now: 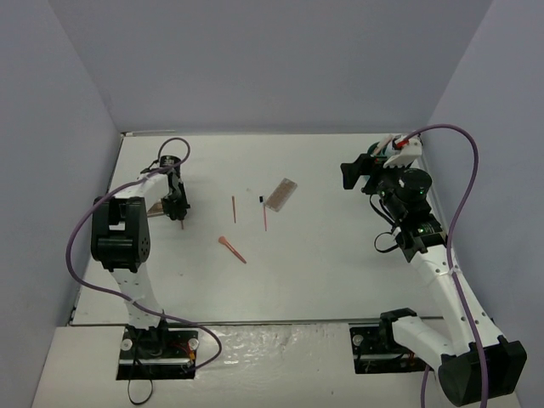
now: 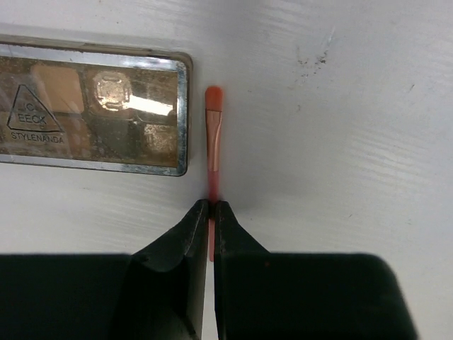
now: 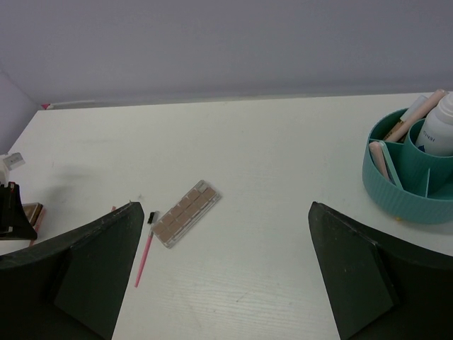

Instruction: Organize the makeup

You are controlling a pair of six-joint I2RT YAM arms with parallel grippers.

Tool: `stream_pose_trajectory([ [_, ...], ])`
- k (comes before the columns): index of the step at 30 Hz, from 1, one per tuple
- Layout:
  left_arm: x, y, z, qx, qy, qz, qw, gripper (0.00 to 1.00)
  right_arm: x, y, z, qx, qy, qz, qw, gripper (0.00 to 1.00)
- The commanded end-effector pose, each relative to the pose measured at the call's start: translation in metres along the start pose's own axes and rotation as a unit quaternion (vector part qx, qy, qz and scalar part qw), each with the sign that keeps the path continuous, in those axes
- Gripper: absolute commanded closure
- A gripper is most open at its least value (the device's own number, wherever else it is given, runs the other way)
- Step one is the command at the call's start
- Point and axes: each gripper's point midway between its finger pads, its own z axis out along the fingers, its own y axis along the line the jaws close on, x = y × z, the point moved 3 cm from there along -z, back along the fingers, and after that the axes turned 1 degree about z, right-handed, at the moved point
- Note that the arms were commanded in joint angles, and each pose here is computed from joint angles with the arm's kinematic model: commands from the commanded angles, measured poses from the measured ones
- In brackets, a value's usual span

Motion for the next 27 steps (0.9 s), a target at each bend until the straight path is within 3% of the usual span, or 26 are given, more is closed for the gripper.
stream_pose_trajectory([
  [1,0.006,-0.019,-0.003,0.002,-0.003,0.015,1.0,1.0,-0.025,0.009,-0.004,-0.017,-0.048,-0.008,0.999,0.0],
  [4,-0.002,-0.033,-0.028,0.019,-0.038,0.034,0.999,1.0,-0.025,0.014,-0.004,-0.034,-0.045,-0.006,0.998,0.0],
  [9,-0.017,-0.074,-0.101,0.07,-0.152,0.098,0.981,1.0,-0.022,0.033,-0.001,-0.094,-0.023,0.003,0.995,0.0],
  [12,-0.015,-0.111,-0.147,0.132,-0.224,0.141,0.955,1.0,-0.019,0.05,0.002,-0.142,-0.002,0.025,0.99,0.03],
  [16,0.003,-0.168,-0.204,0.235,-0.298,0.2,0.903,1.0,-0.009,0.077,0.008,-0.216,0.037,0.053,0.974,0.09],
  [23,0.038,-0.228,-0.271,0.34,-0.358,0.267,0.828,1.0,-0.005,0.118,0.012,-0.289,0.048,0.087,0.952,0.24],
  [27,0.054,-0.25,-0.293,0.374,-0.367,0.284,0.803,1.0,-0.002,0.13,0.016,-0.306,0.055,0.109,0.944,0.33],
])
